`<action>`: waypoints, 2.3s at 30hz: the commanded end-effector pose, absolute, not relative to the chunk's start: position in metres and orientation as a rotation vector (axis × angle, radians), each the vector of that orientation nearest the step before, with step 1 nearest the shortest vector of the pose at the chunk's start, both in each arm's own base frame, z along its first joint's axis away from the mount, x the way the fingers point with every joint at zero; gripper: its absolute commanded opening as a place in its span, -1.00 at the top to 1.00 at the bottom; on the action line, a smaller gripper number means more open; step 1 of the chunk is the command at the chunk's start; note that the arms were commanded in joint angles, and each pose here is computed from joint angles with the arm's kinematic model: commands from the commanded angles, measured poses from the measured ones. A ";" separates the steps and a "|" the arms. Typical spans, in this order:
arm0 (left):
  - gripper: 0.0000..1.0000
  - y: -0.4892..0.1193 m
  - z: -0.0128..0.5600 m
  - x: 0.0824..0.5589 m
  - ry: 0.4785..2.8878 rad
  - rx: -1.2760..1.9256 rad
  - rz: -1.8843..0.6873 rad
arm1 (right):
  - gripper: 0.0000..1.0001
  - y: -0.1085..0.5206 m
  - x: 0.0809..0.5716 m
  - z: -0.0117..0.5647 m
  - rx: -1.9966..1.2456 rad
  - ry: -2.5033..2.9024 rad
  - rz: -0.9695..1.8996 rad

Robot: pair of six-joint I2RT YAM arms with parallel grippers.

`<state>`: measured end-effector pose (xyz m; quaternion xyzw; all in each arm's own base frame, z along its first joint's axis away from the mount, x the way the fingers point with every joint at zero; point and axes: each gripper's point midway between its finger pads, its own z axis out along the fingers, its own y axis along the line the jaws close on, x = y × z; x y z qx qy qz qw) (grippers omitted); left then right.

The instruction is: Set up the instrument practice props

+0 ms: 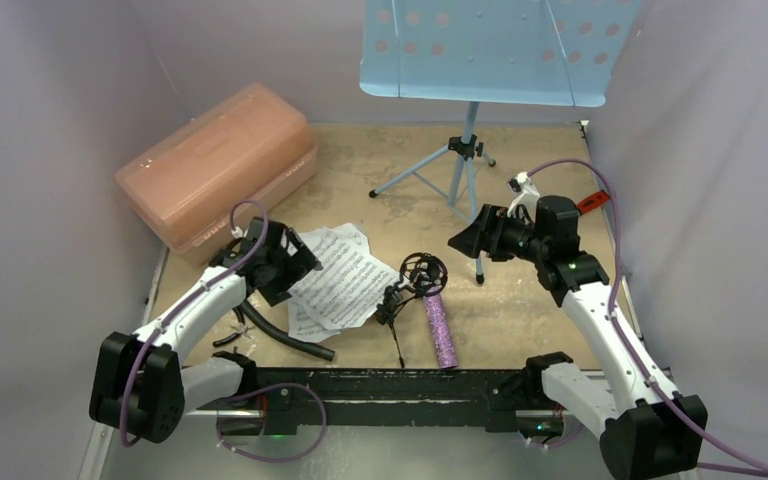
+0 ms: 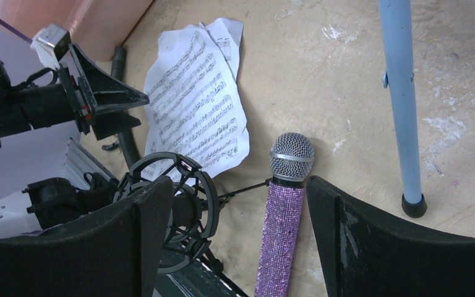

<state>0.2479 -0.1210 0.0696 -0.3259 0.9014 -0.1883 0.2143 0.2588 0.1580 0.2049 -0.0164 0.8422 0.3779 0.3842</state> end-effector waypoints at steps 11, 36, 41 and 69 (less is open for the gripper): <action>-0.97 -0.102 0.040 0.206 2.606 -1.040 -0.387 | -0.64 0.167 0.264 0.219 -0.052 2.102 1.027; -0.71 -0.111 0.070 0.191 2.437 -1.046 -0.635 | -0.65 0.171 0.265 0.235 -0.069 2.081 1.051; -0.62 -0.109 0.070 0.186 2.448 -1.038 -0.625 | -0.65 0.170 0.263 0.238 -0.068 2.078 1.053; -0.28 -0.197 0.053 0.199 2.319 -1.048 -1.213 | -0.65 0.170 0.260 0.243 -0.066 2.073 1.057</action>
